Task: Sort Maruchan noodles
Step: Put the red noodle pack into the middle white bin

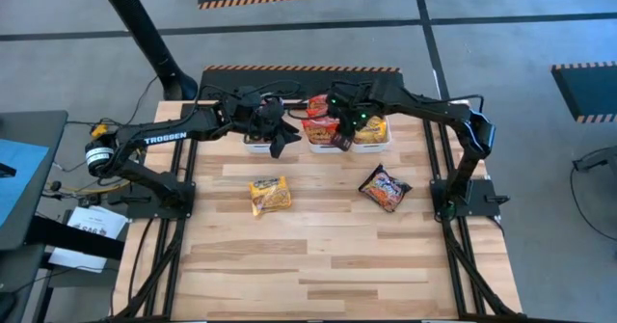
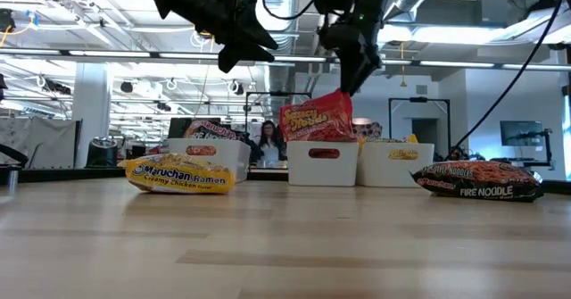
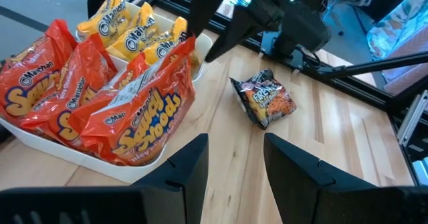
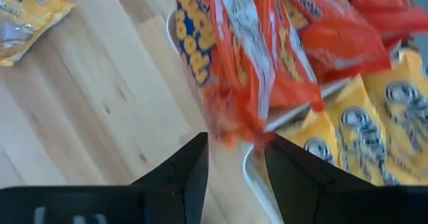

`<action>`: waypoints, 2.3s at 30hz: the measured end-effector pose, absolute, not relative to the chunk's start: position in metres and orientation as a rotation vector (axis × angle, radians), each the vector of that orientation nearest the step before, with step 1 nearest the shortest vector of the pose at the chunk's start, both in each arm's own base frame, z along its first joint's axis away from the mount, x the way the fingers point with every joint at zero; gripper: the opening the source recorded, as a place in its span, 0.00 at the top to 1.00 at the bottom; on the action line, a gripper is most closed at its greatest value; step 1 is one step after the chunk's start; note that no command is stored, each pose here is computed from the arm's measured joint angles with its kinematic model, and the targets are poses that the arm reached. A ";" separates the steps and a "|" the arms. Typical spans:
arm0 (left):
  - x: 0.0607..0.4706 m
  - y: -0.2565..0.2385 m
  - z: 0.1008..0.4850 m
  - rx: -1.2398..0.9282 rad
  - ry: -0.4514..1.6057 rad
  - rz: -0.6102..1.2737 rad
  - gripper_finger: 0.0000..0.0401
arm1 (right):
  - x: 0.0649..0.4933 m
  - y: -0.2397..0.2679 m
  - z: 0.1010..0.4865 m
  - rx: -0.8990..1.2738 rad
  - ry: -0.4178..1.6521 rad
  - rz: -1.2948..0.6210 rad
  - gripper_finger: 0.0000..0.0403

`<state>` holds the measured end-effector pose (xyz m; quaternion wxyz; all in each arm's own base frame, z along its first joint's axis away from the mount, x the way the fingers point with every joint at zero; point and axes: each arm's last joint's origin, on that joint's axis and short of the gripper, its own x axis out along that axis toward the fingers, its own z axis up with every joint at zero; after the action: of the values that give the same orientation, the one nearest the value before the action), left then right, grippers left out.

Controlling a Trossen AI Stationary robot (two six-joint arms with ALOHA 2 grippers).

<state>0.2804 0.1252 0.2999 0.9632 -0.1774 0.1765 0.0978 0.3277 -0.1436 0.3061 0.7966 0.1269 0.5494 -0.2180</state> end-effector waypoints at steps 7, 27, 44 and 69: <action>0.280 0.125 0.300 -0.358 0.358 0.198 0.67 | 0.322 -0.135 0.304 0.480 1.234 -0.393 0.58; 0.281 0.126 0.298 -0.366 0.366 0.200 0.67 | 0.367 -0.153 0.236 0.480 1.277 -0.328 0.58; 0.281 0.125 0.298 -0.352 0.372 0.196 0.67 | 0.363 -0.173 0.225 0.534 1.278 -0.349 0.58; 0.281 0.126 0.298 -0.352 0.368 0.206 0.67 | 0.369 -0.172 0.263 0.444 1.025 -0.363 0.58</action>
<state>0.2807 0.1257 0.2981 0.9625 -0.1736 0.1818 0.1019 0.3692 -0.1724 0.2631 0.8325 0.2092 0.4836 -0.1713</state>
